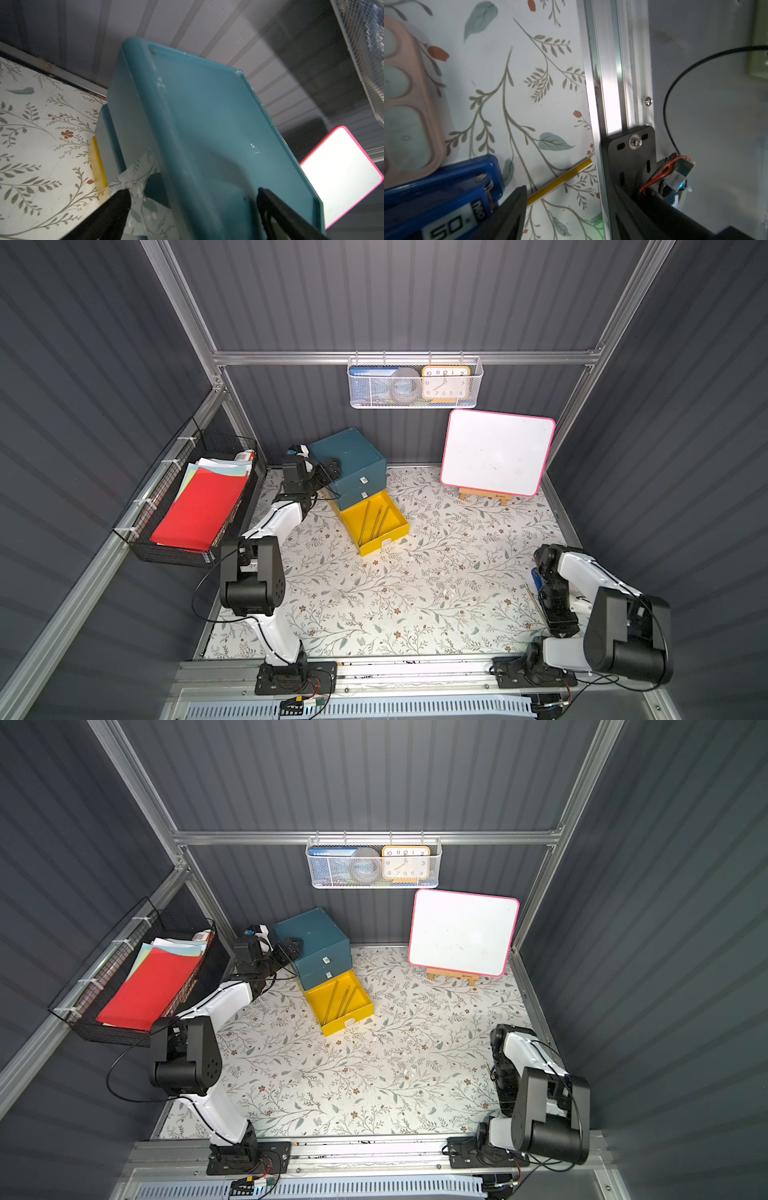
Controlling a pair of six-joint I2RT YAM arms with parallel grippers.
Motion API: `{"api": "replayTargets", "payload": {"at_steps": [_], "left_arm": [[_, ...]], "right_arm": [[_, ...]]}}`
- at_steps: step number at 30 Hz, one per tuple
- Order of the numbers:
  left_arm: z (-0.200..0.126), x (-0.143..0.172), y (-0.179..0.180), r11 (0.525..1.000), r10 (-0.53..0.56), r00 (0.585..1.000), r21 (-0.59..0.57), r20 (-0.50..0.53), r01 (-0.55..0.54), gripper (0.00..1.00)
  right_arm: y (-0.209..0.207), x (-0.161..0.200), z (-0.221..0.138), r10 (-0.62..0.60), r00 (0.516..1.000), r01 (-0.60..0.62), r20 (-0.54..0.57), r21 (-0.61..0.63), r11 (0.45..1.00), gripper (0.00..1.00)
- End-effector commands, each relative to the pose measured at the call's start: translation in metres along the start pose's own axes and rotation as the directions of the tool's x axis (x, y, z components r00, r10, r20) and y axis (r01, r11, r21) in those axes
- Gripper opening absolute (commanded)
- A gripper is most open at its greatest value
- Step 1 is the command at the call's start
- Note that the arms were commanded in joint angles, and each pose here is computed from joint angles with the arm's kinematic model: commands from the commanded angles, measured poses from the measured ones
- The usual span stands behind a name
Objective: Please place the pencils in the drawer according to their color
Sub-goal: Adjust the pencil at the center of the board.
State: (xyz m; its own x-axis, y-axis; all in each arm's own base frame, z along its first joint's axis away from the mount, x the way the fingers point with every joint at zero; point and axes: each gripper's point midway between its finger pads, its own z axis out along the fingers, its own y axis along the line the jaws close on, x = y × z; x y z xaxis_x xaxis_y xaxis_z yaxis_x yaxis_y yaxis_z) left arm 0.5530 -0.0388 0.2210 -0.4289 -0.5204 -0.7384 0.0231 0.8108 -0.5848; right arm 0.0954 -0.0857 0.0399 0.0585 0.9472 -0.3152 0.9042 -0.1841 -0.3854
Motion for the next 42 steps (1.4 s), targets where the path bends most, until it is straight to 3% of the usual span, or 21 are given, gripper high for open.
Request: {"api": "replayTargets", "payload": {"at_steps": [1, 10, 17, 26, 34, 36, 38, 42], "left_arm": [[0.003, 0.006, -0.009, 0.999, 0.035, 0.999, 0.017, -0.042, -0.035, 1.0], [0.0, 0.001, -0.015, 0.998, 0.063, 0.997, 0.029, -0.048, -0.062, 1.0], [-0.001, 0.005, -0.013, 0.998, 0.058, 0.997, 0.03, -0.048, -0.057, 1.0], [-0.007, 0.002, -0.014, 0.998, 0.057, 0.998, 0.024, -0.03, -0.056, 1.0], [-0.01, 0.005, -0.012, 0.999, 0.046, 0.999, 0.018, -0.022, -0.045, 1.0], [-0.008, 0.004, -0.011, 0.999, 0.043, 0.999, 0.021, -0.018, -0.042, 1.0], [-0.006, 0.004, -0.01, 0.999, 0.041, 0.999, 0.019, -0.015, -0.041, 1.0], [-0.003, 0.003, -0.01, 0.999, 0.04, 0.999, 0.022, -0.01, -0.04, 1.0]], "right_arm": [[-0.002, 0.008, 0.001, 0.013, 0.999, -0.01, -0.051, 0.064, 0.998, 0.67], [0.012, 0.034, 0.009, -0.048, 0.992, 0.05, -0.12, 0.017, 0.999, 0.61], [0.025, 0.047, -0.014, -0.131, 0.989, 0.124, -0.07, -0.087, 0.988, 0.6], [0.087, 0.11, -0.059, -0.354, 0.935, 0.338, -0.03, -0.227, 0.913, 0.6], [0.113, 0.113, -0.103, -0.578, 0.796, 0.601, 0.18, -0.35, 0.718, 0.63], [0.113, 0.11, -0.112, -0.643, 0.727, 0.682, 0.241, -0.354, 0.64, 0.64], [0.11, 0.112, -0.118, -0.725, 0.627, 0.772, 0.283, -0.348, 0.532, 0.64], [0.095, 0.131, -0.114, -0.835, 0.47, 0.856, 0.285, -0.377, 0.353, 0.63]]}}
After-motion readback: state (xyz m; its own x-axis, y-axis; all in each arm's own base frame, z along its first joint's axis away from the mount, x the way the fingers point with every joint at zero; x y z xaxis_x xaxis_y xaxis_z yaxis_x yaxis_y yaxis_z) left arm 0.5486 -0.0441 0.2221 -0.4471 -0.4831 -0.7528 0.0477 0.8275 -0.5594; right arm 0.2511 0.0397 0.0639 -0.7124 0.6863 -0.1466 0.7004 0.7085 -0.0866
